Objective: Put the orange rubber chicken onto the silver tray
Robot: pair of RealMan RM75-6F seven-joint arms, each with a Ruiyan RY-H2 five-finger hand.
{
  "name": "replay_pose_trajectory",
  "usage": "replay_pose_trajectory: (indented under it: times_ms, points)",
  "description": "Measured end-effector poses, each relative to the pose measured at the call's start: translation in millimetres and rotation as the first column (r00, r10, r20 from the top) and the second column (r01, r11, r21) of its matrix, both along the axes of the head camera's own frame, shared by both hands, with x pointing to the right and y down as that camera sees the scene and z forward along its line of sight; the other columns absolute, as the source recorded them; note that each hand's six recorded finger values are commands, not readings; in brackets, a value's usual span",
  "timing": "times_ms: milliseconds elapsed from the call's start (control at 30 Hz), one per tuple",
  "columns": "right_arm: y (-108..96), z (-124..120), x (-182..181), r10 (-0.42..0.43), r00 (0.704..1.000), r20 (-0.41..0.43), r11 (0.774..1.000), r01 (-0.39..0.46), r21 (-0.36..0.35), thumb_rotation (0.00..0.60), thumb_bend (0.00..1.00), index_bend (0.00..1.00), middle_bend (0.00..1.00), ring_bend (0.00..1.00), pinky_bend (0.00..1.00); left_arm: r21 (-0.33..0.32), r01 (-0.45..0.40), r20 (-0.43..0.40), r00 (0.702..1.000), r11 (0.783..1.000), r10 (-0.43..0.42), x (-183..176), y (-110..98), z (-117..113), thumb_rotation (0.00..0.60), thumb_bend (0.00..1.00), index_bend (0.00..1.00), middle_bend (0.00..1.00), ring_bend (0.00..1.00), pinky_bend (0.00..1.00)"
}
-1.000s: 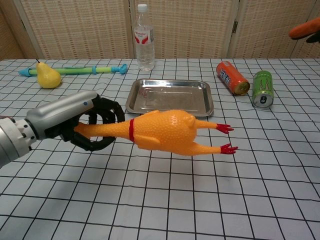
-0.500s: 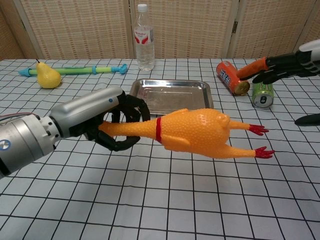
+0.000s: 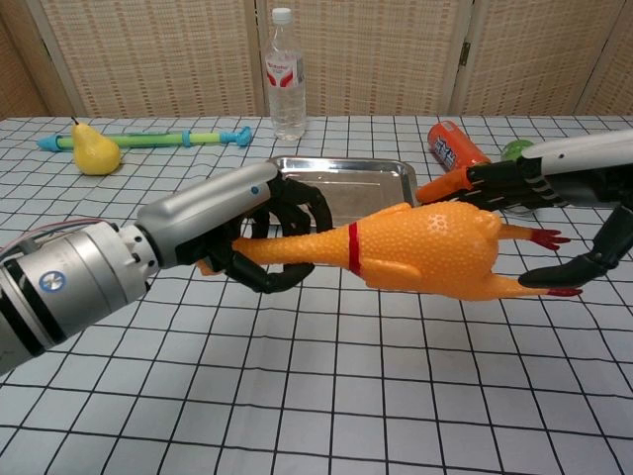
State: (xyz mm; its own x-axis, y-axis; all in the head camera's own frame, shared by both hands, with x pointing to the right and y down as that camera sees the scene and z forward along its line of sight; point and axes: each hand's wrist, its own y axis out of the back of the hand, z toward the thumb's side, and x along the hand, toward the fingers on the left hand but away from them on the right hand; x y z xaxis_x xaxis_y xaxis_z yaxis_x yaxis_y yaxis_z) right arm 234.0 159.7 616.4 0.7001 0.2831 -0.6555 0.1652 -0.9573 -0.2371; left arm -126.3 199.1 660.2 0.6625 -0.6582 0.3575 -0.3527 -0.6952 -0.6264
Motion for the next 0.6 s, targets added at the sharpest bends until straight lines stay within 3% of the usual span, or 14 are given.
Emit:
replay_pose_trajectory:
  times_ms: [67,200,267,333,600]
  points:
    - [-0.6,0.7,-4.1,0.007,1.0,0.022,1.0,-0.007,0.006,0.6,0.31,0.0,0.0,0.0,0.06,-0.003,0.0,-0.002,1.0,1.0,0.0,1.3,0.0,0.3,0.6,0.81,0.86,0.64,0.47,0.67]
    - [-0.5,3.1,-10.4,0.015,0.999,0.049,1.0,-0.016,0.026,0.6,0.32,0.07,0.08,0.05,0.25,-0.011,0.006,-0.006,1.0,1.0,-0.006,2.9,-0.5,1.1,0.6,0.81,0.86,0.64,0.47,0.67]
    - [-0.3,4.7,-11.5,0.019,0.998,0.052,0.999,-0.021,0.031,0.6,0.33,0.16,0.16,0.14,0.37,-0.012,0.006,-0.007,1.0,1.0,-0.007,3.3,-0.7,1.3,0.6,0.81,0.86,0.64,0.47,0.67]
    - [0.3,5.8,-12.3,0.024,0.998,0.053,0.999,-0.026,0.03,0.6,0.34,0.31,0.27,0.28,0.53,-0.012,0.008,-0.01,1.0,1.0,-0.008,4.3,-1.5,1.0,0.6,0.81,0.86,0.64,0.47,0.67]
    - [1.3,10.9,-13.4,0.036,0.999,0.023,0.998,-0.037,0.044,0.6,0.37,0.67,0.53,0.57,0.84,-0.003,0.0,-0.013,1.0,1.0,0.0,6.7,-2.5,-2.7,0.6,0.81,0.86,0.64,0.47,0.67]
